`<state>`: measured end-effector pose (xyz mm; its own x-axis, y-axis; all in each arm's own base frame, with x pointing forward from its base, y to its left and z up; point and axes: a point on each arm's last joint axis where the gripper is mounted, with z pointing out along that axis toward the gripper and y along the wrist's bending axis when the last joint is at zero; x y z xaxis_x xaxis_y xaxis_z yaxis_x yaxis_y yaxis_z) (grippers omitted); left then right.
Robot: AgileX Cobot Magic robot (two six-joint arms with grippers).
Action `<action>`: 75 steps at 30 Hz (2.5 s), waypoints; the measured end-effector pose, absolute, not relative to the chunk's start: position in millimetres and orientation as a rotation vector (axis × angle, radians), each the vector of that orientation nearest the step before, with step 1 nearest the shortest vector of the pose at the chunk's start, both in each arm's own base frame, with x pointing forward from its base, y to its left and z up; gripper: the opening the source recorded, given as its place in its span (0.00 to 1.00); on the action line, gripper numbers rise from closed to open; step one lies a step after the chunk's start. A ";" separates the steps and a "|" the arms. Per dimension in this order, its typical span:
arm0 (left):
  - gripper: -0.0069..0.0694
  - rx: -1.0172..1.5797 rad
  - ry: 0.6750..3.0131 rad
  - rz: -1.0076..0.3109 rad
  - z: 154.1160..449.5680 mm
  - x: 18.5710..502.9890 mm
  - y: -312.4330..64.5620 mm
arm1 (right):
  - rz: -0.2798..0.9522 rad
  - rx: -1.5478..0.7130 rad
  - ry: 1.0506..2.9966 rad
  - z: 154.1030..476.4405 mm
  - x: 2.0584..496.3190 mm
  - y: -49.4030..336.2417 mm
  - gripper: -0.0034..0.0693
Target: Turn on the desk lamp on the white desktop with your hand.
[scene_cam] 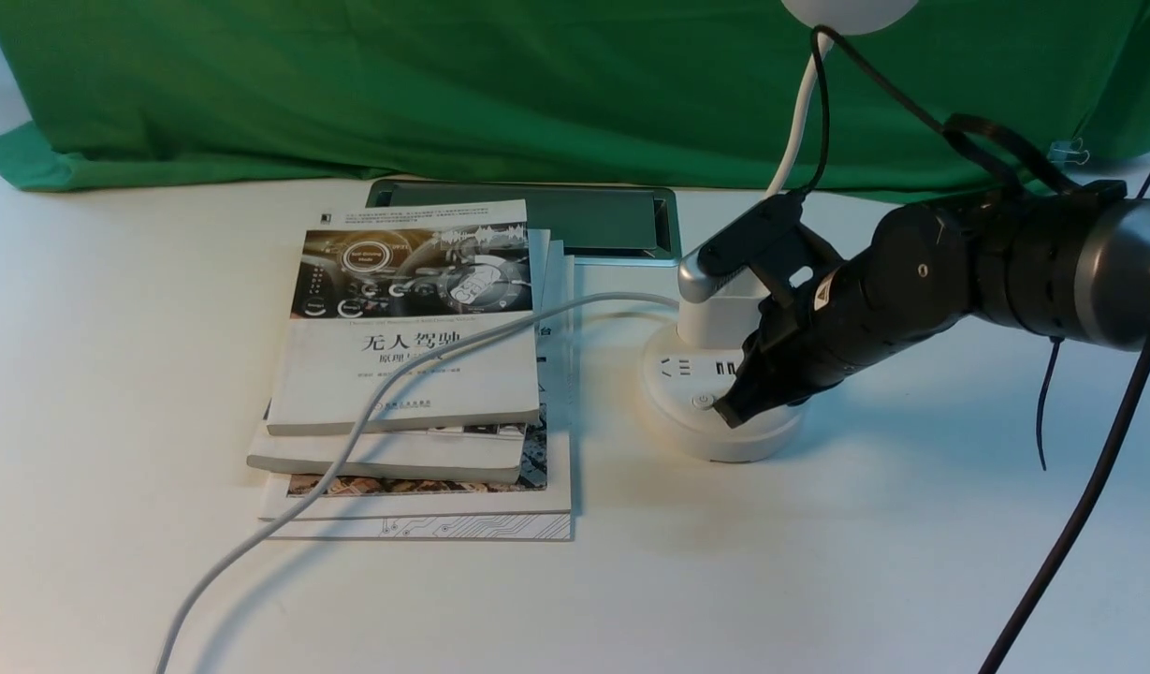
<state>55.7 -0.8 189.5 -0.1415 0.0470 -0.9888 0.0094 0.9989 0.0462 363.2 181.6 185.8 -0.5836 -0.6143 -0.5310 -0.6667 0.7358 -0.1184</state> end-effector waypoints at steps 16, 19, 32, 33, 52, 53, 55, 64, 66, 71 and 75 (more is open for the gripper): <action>0.12 0.042 1.713 0.033 189.5 55.7 -0.8 | 0.110 -0.965 2.408 182.6 363.5 178.8 0.09; 0.12 0.042 1.713 0.033 189.5 55.7 -0.8 | 0.110 -0.968 2.422 178.3 363.7 179.0 0.09; 0.12 0.042 1.713 0.033 189.5 55.7 -0.8 | 0.110 -0.972 2.436 173.5 364.6 179.4 0.09; 0.12 0.042 1.713 0.033 189.5 55.7 -0.8 | 0.110 -0.973 2.437 173.0 364.6 179.5 0.09; 0.12 0.042 1.713 0.033 189.5 55.7 -0.8 | 0.141 -0.834 2.203 295.4 322.8 155.6 0.09; 0.12 0.042 1.713 0.033 189.5 55.7 -0.8 | 0.147 -0.814 2.184 305.0 313.3 151.2 0.09; 0.12 0.042 1.713 0.033 189.5 55.7 -0.8 | 0.158 -0.784 2.155 318.0 291.5 141.0 0.09; 0.12 0.042 1.713 0.033 189.5 55.7 -0.8 | 0.231 -0.586 1.855 351.3 178.1 87.2 0.10; 0.12 0.042 1.713 0.033 189.5 55.7 -0.8 | 0.246 -0.550 1.790 352.1 155.9 76.6 0.10; 0.12 0.042 1.713 0.033 189.5 55.7 -0.8 | 0.259 -0.524 1.731 340.9 120.6 60.1 0.10; 0.12 0.042 1.713 0.033 189.5 55.7 -0.8 | 0.271 -0.493 1.672 335.0 104.6 52.3 0.12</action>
